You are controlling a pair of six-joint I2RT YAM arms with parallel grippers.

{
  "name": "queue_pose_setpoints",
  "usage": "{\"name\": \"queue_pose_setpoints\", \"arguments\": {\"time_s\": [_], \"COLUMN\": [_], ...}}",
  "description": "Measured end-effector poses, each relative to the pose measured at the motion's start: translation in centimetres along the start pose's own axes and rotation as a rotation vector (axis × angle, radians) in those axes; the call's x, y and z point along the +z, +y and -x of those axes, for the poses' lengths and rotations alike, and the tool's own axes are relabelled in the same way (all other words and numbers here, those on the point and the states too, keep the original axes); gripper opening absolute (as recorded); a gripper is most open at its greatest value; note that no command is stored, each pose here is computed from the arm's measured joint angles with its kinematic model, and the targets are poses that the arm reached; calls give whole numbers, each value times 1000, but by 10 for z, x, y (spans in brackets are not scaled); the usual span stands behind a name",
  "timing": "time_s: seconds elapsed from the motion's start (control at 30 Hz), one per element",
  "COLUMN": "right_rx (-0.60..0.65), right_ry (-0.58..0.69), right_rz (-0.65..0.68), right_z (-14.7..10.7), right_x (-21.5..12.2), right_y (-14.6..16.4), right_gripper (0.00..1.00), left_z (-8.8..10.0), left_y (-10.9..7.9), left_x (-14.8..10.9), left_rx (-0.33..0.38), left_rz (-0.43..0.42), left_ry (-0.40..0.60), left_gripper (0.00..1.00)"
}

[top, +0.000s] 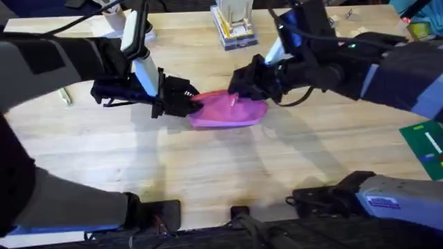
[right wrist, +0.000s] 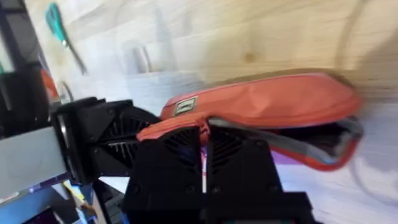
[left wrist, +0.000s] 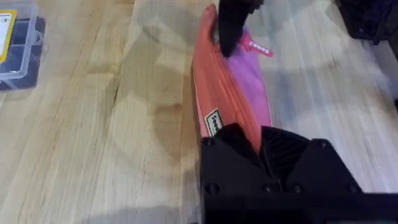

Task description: Unzip the bag, pick up the pens from the table one at a time and place them inside, then zip the bag closed.

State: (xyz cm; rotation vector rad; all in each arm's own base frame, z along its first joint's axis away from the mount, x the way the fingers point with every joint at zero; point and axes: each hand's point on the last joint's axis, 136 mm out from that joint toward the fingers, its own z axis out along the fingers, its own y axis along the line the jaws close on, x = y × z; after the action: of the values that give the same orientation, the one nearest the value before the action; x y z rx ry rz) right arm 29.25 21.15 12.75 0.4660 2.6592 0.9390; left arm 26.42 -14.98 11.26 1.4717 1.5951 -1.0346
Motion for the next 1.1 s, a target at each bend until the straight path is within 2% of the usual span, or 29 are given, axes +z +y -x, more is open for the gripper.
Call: {"name": "queue_pose_setpoints", "arguments": {"time_s": [0.27,0.5,0.67,0.87,1.1], "right_rx": [61,60,82,97,111], "right_ry": [-13,-48,-83,-80,-44], "right_rz": [-36,-82,-165,-196,-280], "right_z": [23,43,55,55,45], "right_x": [-13,-24,-34,-39,-44], "right_y": [-30,-56,-85,-97,-116], "right_gripper": [32,32,32,32,33], "left_z": [3,3,4,6,6], "left_y": [-1,-1,-2,-3,-3], "left_x": [1,2,3,5,6], "left_rx": [3,4,6,11,12], "left_rz": [-5,-7,-11,-17,-20], "left_ry": [-14,-15,-18,-21,-22], "left_gripper": [43,43,43,43,43]}}
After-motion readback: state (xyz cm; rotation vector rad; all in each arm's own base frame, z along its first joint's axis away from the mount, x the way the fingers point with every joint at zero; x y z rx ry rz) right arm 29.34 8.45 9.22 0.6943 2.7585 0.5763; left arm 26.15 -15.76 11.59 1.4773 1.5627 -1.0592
